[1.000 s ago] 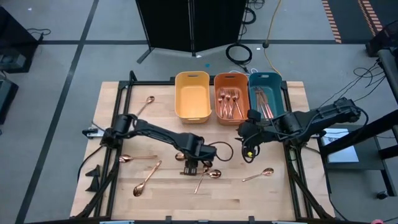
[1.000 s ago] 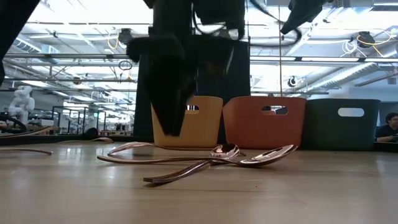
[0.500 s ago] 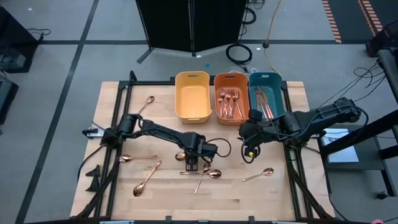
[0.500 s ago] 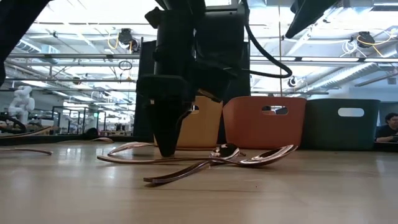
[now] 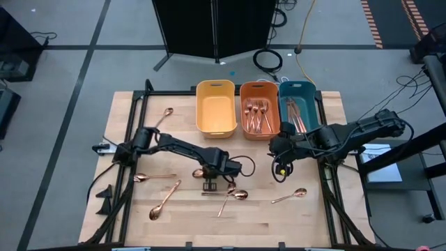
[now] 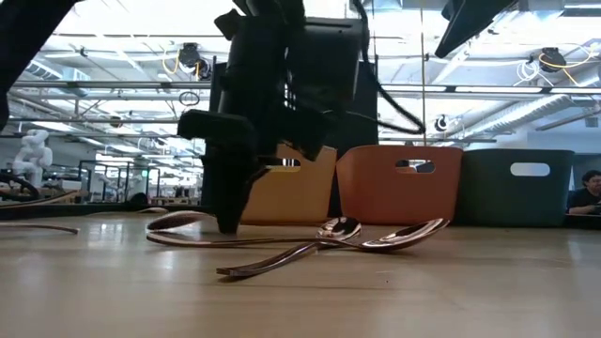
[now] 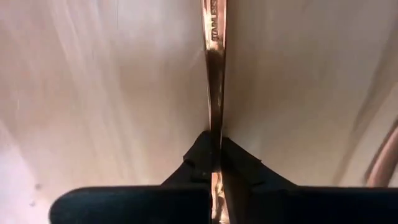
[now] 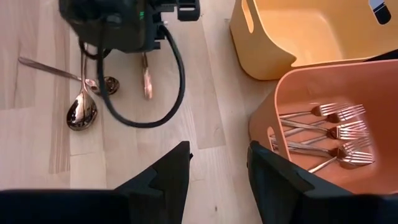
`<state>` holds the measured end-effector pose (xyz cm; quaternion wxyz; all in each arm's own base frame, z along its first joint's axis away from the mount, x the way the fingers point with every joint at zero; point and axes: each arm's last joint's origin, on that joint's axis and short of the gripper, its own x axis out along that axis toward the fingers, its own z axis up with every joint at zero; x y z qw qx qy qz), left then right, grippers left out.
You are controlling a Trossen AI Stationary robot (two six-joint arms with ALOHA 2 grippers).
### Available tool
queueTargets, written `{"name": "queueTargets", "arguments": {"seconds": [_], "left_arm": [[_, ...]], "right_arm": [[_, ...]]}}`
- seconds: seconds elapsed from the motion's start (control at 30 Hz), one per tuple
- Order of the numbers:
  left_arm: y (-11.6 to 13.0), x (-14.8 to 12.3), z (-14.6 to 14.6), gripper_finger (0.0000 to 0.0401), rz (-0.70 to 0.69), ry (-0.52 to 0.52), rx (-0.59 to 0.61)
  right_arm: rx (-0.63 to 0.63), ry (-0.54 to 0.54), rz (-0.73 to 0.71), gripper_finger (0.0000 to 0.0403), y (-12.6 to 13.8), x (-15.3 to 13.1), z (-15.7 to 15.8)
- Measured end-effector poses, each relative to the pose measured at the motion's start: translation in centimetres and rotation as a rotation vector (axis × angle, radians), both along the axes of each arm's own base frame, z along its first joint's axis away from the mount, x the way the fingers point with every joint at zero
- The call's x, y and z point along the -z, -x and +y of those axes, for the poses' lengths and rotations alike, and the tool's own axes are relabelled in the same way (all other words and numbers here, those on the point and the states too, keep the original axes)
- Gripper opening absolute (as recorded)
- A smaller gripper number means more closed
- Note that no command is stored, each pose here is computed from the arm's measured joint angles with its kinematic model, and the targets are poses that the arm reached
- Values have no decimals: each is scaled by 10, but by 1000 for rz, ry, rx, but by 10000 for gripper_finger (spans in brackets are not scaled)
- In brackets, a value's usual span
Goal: Sort silverware
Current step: Put the copper spoon into the yellow bin
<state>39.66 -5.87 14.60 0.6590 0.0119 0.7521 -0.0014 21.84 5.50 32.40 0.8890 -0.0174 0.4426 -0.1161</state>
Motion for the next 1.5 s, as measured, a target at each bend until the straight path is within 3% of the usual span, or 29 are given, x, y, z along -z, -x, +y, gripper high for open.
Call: {"name": "queueTargets", "arguments": {"seconds": [0.1, 0.3, 0.5, 0.67, 0.8, 0.9, 1.07, 1.17, 1.27, 1.37, 1.5], "left_arm": [[1, -14, 8, 6, -22, -19, -3], [2, -70, 23, 1, -209, -13, -35], [14, -141, 31, 1, -442, -2, 5], [21, -179, 52, 1, -658, 3, -201], [39, -202, 79, 1, -842, -120, -326], [70, -216, 97, 1, -962, -258, -393], [116, -208, 111, 1, -1199, -432, -426], [129, -189, 115, 0, -1266, -482, -377], [133, -172, 119, 0, -1237, -573, -253], [131, -166, 123, 0, -1135, -698, -4], [125, -155, 133, 0, -897, -878, 392]], "right_arm": [[-15, 11, 7, 148, 3, -1, -1], [-22, 9, -32, 148, 18, -13, -6], [22, 18, -159, 148, 44, -33, -15], [111, 4, -291, 148, 59, -47, -22], [138, -56, -402, 148, 62, -56, -23], [147, -98, -470, 148, 60, -62, -22], [167, -146, -541, 148, 52, -66, -20], [171, -156, -559, 148, 44, -66, -17], [164, -150, -578, 148, 34, -66, -15], [156, -132, -591, 148, 24, -65, -13], [182, -125, -619, 148, 14, -65, -17]]}}
